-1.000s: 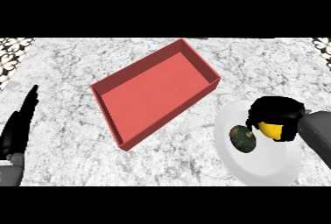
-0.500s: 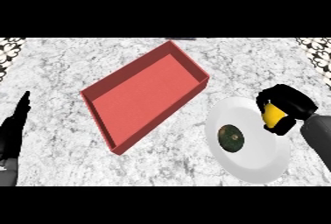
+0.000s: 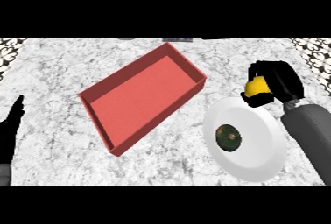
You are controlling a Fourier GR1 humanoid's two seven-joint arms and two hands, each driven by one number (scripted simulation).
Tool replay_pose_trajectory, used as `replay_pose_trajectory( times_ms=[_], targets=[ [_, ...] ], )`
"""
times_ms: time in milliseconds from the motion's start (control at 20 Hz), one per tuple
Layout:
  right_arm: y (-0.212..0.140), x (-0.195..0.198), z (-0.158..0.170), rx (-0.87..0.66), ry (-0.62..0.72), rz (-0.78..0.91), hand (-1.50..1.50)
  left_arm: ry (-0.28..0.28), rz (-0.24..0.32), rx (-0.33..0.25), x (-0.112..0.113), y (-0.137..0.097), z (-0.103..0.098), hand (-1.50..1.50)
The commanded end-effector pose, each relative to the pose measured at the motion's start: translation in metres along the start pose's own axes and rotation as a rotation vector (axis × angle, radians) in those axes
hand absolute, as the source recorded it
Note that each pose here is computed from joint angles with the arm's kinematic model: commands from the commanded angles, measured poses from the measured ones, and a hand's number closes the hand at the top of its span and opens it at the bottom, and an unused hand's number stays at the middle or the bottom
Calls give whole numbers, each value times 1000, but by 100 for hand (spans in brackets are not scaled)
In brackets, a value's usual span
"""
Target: Pick the lemon from the plate and place it in the cardboard box
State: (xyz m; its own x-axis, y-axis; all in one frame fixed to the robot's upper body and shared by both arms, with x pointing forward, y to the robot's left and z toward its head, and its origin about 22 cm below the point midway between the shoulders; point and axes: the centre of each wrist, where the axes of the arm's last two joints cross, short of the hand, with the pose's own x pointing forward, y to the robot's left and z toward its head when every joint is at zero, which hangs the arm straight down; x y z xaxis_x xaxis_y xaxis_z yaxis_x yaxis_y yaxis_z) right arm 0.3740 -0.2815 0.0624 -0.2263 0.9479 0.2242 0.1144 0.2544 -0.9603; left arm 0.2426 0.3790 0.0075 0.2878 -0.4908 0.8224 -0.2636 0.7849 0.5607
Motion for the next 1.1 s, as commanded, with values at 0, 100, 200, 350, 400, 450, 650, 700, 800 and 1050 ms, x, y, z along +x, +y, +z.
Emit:
replay_pose_trajectory(
  times_ms=[0,100,200,350,400,450,650,700,800,1050],
  targets=[
    [-29,59,-6,-131,-35,-33,150,-8,29,-13,-1,-7,8,0],
    [-40,86,5,-134,-67,-55,150,-23,12,15,1,-8,-1,0],
    [-45,123,10,-122,-61,-74,150,-22,3,-15,-2,-3,3,0],
    [-69,165,11,-125,-47,-151,150,-40,23,-39,24,-8,2,0],
    [-80,173,6,-132,-48,-188,150,-52,-1,-36,13,-10,-7,0],
    [-82,190,4,-111,-32,-203,150,-63,-2,-53,20,-1,-8,0],
    [-87,225,-24,-135,10,-285,150,-83,24,-47,31,-21,3,0],
    [-96,236,-25,-133,11,-296,150,-76,5,-56,31,-35,-12,0],
    [-107,236,-44,-128,27,-325,150,-71,22,-74,31,-13,-11,0],
    [-72,257,-81,-76,67,-398,150,-85,10,-51,34,-18,-17,0]
  ],
)
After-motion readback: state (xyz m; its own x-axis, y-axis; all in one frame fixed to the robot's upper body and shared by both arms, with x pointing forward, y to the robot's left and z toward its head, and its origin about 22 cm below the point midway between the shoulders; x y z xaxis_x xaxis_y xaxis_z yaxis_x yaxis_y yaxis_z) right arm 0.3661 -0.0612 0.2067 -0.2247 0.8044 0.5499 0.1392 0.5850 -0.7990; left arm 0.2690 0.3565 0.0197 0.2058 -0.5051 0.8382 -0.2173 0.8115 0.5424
